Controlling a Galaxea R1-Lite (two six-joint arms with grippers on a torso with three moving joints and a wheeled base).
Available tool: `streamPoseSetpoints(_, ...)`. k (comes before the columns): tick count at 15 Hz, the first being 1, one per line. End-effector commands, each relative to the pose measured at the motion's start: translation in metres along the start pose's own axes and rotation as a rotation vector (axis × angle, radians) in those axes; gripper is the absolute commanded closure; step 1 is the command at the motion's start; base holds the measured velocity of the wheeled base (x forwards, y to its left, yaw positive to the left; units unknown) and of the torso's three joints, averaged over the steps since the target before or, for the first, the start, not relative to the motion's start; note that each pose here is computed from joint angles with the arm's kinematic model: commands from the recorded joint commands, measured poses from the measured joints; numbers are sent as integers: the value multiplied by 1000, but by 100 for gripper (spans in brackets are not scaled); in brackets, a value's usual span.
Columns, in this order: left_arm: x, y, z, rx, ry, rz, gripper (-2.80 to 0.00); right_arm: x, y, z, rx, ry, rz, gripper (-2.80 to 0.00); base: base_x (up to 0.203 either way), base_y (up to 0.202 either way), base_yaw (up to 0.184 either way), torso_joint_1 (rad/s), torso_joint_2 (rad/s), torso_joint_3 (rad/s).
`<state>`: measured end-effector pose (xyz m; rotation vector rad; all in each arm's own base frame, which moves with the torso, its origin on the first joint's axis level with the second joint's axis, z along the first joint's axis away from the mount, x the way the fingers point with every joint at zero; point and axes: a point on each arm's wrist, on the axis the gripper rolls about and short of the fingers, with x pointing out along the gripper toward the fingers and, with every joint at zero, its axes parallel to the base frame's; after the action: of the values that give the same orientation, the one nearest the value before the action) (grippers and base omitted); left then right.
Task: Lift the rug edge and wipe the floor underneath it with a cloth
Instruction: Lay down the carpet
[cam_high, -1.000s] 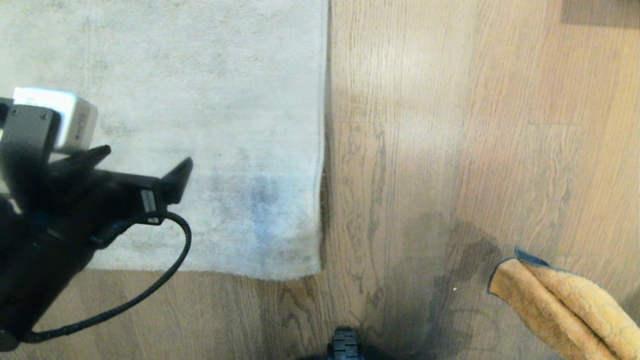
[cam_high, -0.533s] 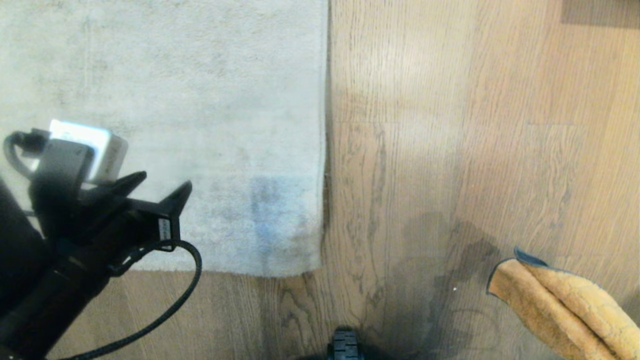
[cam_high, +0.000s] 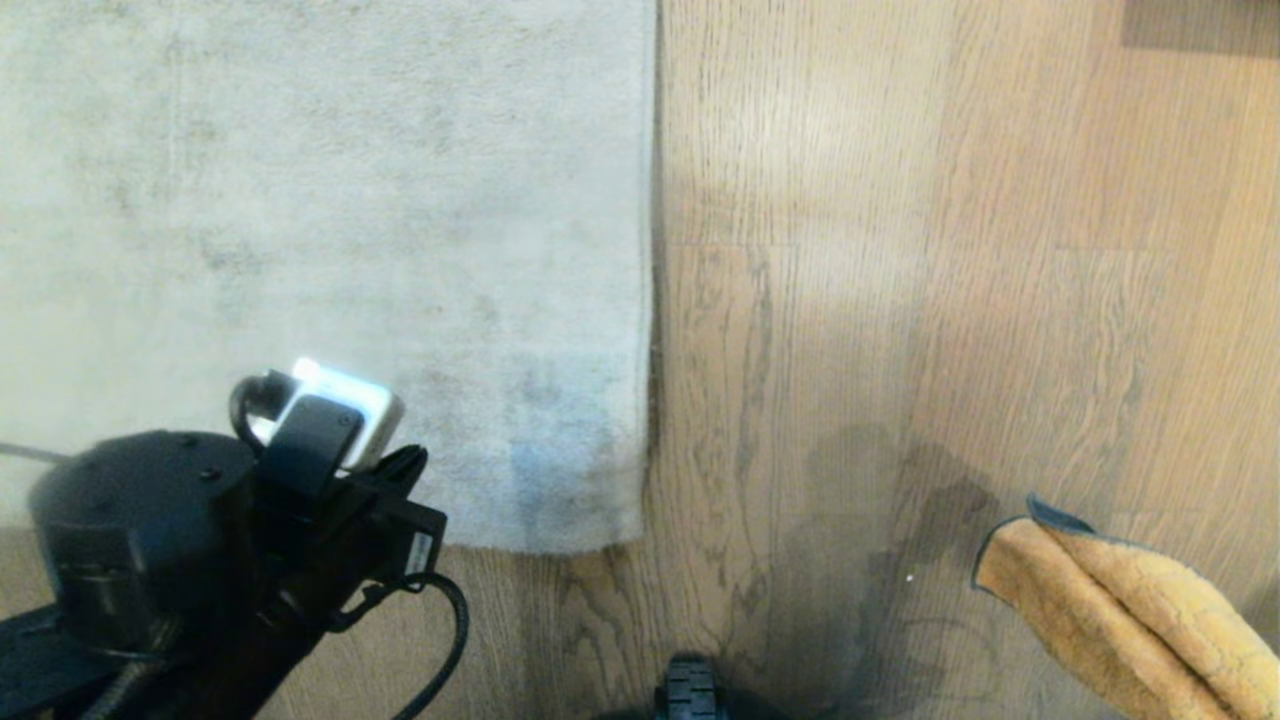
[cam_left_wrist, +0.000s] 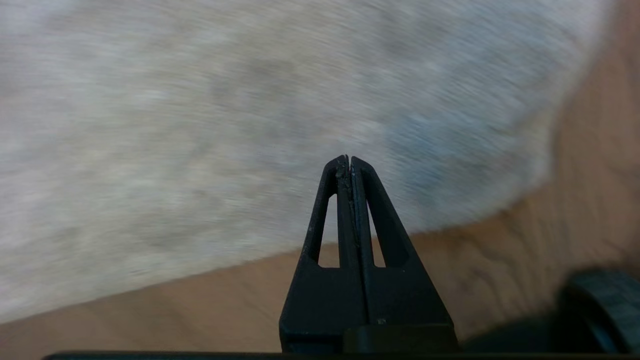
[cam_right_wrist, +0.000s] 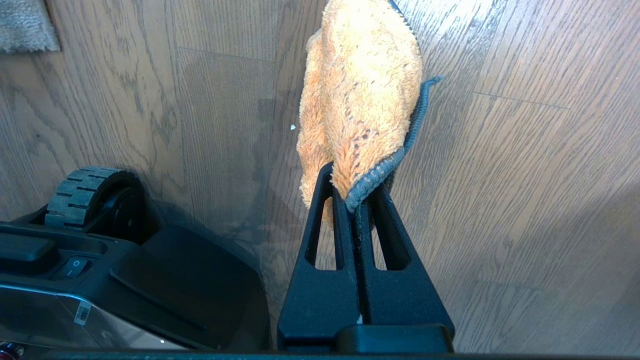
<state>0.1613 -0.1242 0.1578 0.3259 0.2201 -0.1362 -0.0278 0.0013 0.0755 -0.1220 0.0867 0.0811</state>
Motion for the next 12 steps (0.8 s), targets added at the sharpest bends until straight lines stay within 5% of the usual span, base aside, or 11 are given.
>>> streamPoseSetpoints(1,15,-17,-12,35,65,-67,0,0,0,0,-1,2,1,0,0,0,0,0,0,0)
streamPoseSetpoints(5,57,-46,-34,13,81,-162,0,0,0,0,-1,2,1,0,0,0,0,0,0,0)
streamPoseSetpoints(10,114,-69,-57,-48,-135,-118,0,0,0,0,-1,2,1,0,0,0,0,0,0,0)
streamPoseSetpoints(12,124,-72,-58,-47,-152,-135,0,0,0,0,-1,2,1,0,0,0,0,0,0,0)
